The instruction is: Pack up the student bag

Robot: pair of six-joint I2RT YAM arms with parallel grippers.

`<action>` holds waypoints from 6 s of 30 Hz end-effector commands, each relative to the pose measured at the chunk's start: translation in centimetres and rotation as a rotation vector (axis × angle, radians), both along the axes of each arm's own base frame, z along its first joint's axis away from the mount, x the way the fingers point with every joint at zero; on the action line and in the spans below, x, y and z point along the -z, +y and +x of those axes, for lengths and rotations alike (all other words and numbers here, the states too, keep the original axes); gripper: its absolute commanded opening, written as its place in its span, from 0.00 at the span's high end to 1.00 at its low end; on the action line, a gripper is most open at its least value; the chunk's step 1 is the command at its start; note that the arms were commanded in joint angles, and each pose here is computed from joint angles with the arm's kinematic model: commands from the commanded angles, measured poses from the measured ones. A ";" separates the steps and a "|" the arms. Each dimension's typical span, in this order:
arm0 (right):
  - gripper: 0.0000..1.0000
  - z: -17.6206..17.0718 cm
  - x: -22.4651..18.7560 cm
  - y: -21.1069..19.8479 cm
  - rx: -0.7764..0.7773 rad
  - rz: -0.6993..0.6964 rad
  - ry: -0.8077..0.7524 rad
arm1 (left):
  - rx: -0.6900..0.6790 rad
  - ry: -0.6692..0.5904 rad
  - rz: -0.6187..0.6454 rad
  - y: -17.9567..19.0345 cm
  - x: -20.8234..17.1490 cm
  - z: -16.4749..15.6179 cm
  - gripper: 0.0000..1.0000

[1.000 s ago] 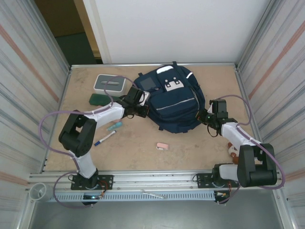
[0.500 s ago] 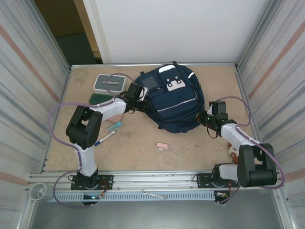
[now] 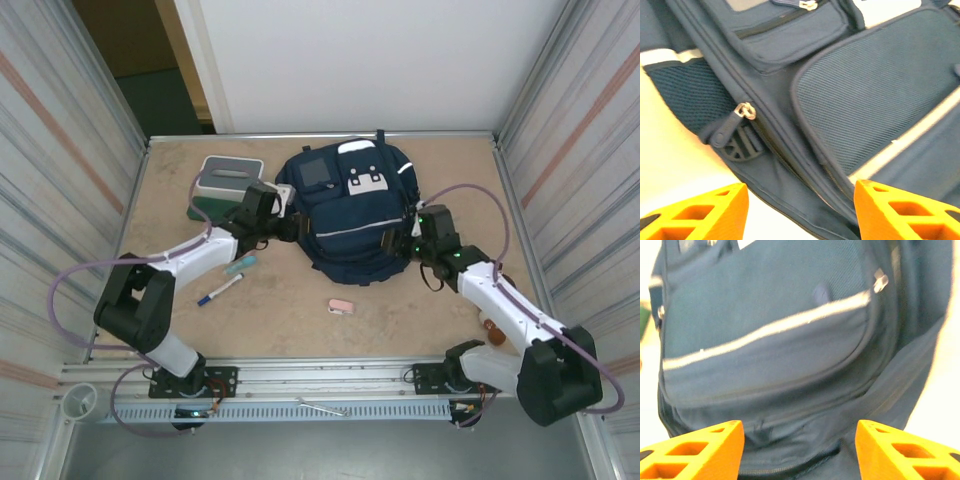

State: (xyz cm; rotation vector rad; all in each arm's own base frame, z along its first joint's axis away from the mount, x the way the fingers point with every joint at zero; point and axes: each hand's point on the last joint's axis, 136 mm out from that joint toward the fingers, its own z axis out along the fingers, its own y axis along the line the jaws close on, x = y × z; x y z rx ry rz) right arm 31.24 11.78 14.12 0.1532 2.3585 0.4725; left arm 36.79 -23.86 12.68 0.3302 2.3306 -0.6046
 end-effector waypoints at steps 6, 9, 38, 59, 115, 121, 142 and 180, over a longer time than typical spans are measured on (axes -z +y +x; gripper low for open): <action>0.28 6.8 1.4 -0.9 0.040 0.073 0.105 | 0.113 0.037 -0.107 -4.4 -0.9 -2.3 0.39; 0.33 8.6 3.0 -0.4 0.016 0.086 0.156 | 0.124 0.049 -0.094 -4.7 -0.3 -2.6 0.38; 1.00 10.5 -8.2 1.6 0.141 0.774 -0.037 | 0.197 -0.106 -0.090 -4.0 -4.9 -4.3 0.30; 0.34 9.5 -0.1 1.7 -0.008 0.161 0.168 | 0.110 0.129 -0.083 -4.8 0.6 -1.3 0.23; 1.00 11.5 -12.1 5.2 0.067 0.864 -0.046 | 0.595 -0.749 0.482 -8.3 -5.8 -3.6 0.19; 1.00 11.4 -11.5 5.5 0.044 0.849 0.000 | 0.481 -0.792 0.634 -7.7 -5.5 0.0 0.49; 0.22 6.0 -9.7 8.9 -0.625 -0.374 -0.542 | 0.547 -0.721 0.198 -6.5 -12.8 1.1 1.00; 1.00 7.6 -9.0 12.2 -0.529 -0.269 -0.472 | -0.700 0.163 0.029 20.6 6.5 0.4 0.01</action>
